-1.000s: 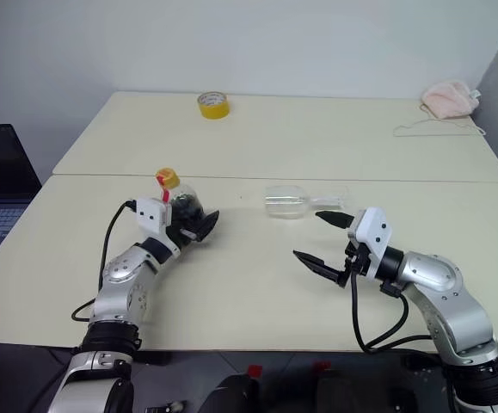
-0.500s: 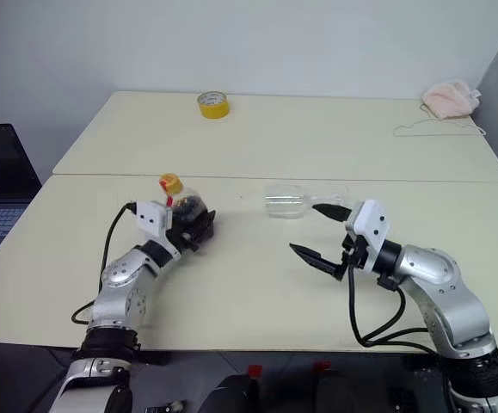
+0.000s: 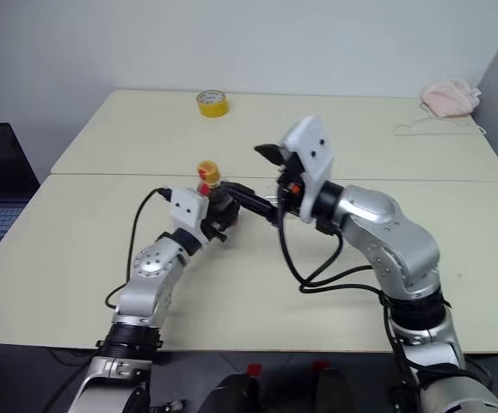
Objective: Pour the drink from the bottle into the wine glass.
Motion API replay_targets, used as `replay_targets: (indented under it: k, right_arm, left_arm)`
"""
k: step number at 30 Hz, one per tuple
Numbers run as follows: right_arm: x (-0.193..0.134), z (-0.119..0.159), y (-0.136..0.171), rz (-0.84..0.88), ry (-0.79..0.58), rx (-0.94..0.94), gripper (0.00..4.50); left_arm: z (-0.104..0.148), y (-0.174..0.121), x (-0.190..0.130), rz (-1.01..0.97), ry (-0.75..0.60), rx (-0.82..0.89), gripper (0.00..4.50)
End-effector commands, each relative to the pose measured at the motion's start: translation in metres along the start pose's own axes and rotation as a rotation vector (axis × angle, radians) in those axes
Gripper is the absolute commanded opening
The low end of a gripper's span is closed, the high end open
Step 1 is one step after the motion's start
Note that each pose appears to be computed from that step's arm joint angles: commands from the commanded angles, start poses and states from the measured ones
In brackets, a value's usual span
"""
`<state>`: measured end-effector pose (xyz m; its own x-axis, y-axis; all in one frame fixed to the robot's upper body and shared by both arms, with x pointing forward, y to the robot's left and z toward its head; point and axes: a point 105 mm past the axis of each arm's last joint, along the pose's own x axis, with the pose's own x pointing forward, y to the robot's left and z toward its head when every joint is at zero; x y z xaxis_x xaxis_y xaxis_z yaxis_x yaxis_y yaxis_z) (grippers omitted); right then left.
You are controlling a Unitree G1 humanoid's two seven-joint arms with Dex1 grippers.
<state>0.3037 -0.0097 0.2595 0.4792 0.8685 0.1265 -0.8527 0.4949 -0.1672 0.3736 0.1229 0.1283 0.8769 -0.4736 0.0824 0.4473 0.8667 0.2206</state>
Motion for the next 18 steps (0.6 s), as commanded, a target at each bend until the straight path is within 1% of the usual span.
replay_targets:
  k: [1,7,12,18]
  right_arm:
    - [0.017,0.002,0.009,-0.003,-0.008,0.019,4.50]
    - [0.028,-0.008,0.005,-0.056,0.017,0.017,4.50]
    - [0.037,-0.011,0.000,-0.120,0.008,0.028,4.50]
    - [0.042,-0.012,-0.001,-0.139,-0.004,0.038,4.50]
  left_arm:
    - [0.025,-0.008,0.005,-0.001,-0.081,0.025,1.95]
    - [0.026,-0.013,0.005,-0.011,-0.084,0.018,1.92]
    - [0.028,-0.018,0.005,-0.022,-0.087,0.016,1.88]
    - [0.028,-0.021,0.006,-0.033,-0.088,0.016,1.83]
